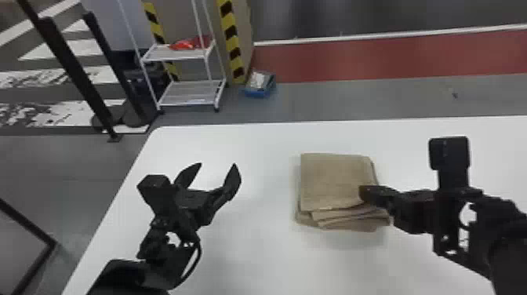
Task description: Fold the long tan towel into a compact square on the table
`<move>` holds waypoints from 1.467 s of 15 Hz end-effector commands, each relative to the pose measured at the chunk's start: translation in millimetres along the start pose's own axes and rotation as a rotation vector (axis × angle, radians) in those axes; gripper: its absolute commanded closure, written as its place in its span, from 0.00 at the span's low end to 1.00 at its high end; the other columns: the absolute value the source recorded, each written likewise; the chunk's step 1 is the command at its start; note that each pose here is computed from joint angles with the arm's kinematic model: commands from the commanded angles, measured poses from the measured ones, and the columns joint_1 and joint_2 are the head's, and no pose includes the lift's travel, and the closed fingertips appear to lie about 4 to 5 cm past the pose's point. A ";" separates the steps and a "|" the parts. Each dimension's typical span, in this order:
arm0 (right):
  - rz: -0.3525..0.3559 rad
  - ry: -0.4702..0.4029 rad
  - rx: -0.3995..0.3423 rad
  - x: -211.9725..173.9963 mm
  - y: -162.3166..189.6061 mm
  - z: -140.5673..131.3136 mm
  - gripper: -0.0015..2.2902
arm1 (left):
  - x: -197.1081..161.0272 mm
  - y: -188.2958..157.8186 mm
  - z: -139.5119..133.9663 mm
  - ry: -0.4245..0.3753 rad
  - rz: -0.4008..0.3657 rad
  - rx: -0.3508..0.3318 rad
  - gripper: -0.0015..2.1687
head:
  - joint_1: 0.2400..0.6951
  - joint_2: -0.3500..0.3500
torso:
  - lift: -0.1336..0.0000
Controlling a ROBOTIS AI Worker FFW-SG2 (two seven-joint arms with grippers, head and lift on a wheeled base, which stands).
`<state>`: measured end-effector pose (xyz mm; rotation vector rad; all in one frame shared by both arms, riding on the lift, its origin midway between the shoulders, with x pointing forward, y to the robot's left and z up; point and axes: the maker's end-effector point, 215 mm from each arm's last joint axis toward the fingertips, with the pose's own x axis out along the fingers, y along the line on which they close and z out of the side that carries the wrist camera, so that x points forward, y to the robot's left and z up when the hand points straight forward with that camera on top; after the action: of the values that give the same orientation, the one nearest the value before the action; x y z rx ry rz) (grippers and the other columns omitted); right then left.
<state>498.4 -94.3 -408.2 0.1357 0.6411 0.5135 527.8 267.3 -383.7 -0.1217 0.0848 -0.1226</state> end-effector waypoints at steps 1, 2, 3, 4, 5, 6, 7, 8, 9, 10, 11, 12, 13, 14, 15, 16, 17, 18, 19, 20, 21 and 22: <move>-0.036 0.054 0.007 5.4 -12.0 -21.8 0.89 | 0.9 -0.8 0.6 -0.001 -0.002 0.001 0.04 | 1.00 0.76 | 0.07; -0.062 0.080 0.009 5.8 -17.8 -30.6 0.89 | 1.3 -1.3 0.3 0.000 -0.003 0.001 0.04 | 1.00 0.76 | 0.07; -0.057 0.081 0.008 6.4 -16.2 -31.7 0.89 | 1.9 -3.1 0.4 -0.001 -0.006 0.002 0.04 | 1.00 0.76 | 0.07; -0.052 0.071 0.007 6.6 -14.4 -29.1 0.89 | 2.4 -3.1 1.3 -0.002 -0.006 0.002 0.04 | 1.00 0.75 | 0.07; -0.043 0.007 -0.007 6.6 -13.1 -12.1 0.89 | 3.0 -4.0 1.8 -0.003 -0.008 0.002 0.04 | 1.00 0.74 | 0.07; -0.030 -0.067 -0.018 4.7 -10.1 7.8 0.89 | 3.0 -3.5 2.0 -0.002 -0.007 0.002 0.04 | 1.00 0.74 | 0.07; -0.013 -0.143 -0.029 1.5 -4.0 31.3 0.89 | 3.0 -4.3 1.7 -0.001 -0.008 0.002 0.04 | 1.00 0.74 | 0.07; -0.007 -0.209 -0.035 -1.0 -1.4 53.5 0.89 | 3.0 -4.3 1.7 -0.001 -0.008 0.002 0.04 | 1.00 0.75 | 0.07; -0.016 -0.235 -0.040 2.4 -4.0 65.6 0.89 | 3.1 -5.5 2.1 -0.002 -0.010 0.002 0.04 | 1.00 0.75 | 0.07; -0.021 -0.222 -0.035 10.6 -9.8 65.2 0.89 | 3.2 -6.3 1.8 -0.002 -0.012 0.002 0.04 | 1.00 0.75 | 0.07; -0.030 -0.198 -0.028 21.9 -16.3 60.2 0.89 | 3.3 -7.5 2.2 -0.003 -0.014 0.002 0.04 | 1.00 0.74 | 0.07; -0.039 -0.174 -0.024 31.0 -21.9 53.9 0.89 | 2.8 -6.9 2.5 -0.003 -0.013 0.003 0.04 | 1.00 0.74 | 0.07; -0.051 -0.145 -0.015 41.0 -30.6 43.6 0.89 | 1.8 -5.5 2.2 -0.003 -0.010 0.003 0.04 | 1.00 0.74 | 0.07; -0.061 -0.123 -0.008 49.8 -38.0 36.7 0.89 | 1.8 -3.8 2.9 -0.004 -0.007 0.004 0.04 | 1.00 0.73 | 0.07; -0.061 -0.103 -0.003 56.0 -40.5 30.0 0.89 | 1.2 -2.9 2.4 -0.003 -0.006 0.004 0.04 | 1.00 0.73 | 0.07; -0.073 -0.080 -0.009 60.8 -44.4 21.7 0.89 | 1.3 -3.2 4.1 -0.007 -0.006 0.004 0.04 | 1.00 0.73 | 0.07; -0.087 -0.062 -0.008 63.2 -49.4 15.7 0.89 | 1.4 -4.5 2.8 -0.004 -0.008 0.002 0.04 | 1.00 0.73 | 0.07; -0.091 -0.058 -0.008 63.1 -50.4 14.9 0.89 | 1.4 -4.5 2.8 -0.004 -0.008 0.002 0.04 | 1.00 0.73 | 0.07; -0.092 -0.040 0.001 63.2 -51.2 9.9 0.89 | 1.3 -4.1 3.8 -0.007 -0.008 0.004 0.04 | 1.00 0.73 | 0.07; -0.093 -0.035 0.003 62.1 -52.1 10.8 0.89 | 1.4 -4.5 2.8 -0.004 -0.008 0.002 0.04 | 1.00 0.72 | 0.07; -0.094 -0.037 0.003 59.0 -52.1 8.2 0.89 | 1.4 -5.1 3.5 -0.005 -0.010 0.002 0.04 | 1.00 0.72 | 0.07; -0.086 -0.115 -0.014 46.1 -41.1 32.4 0.88 | 1.0 -4.0 5.9 -0.011 -0.008 0.001 0.04 | 1.00 0.72 | 0.07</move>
<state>567.6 -108.1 -441.3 0.1172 0.5919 0.4202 529.0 262.9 -379.0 -0.1202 0.0767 -0.1311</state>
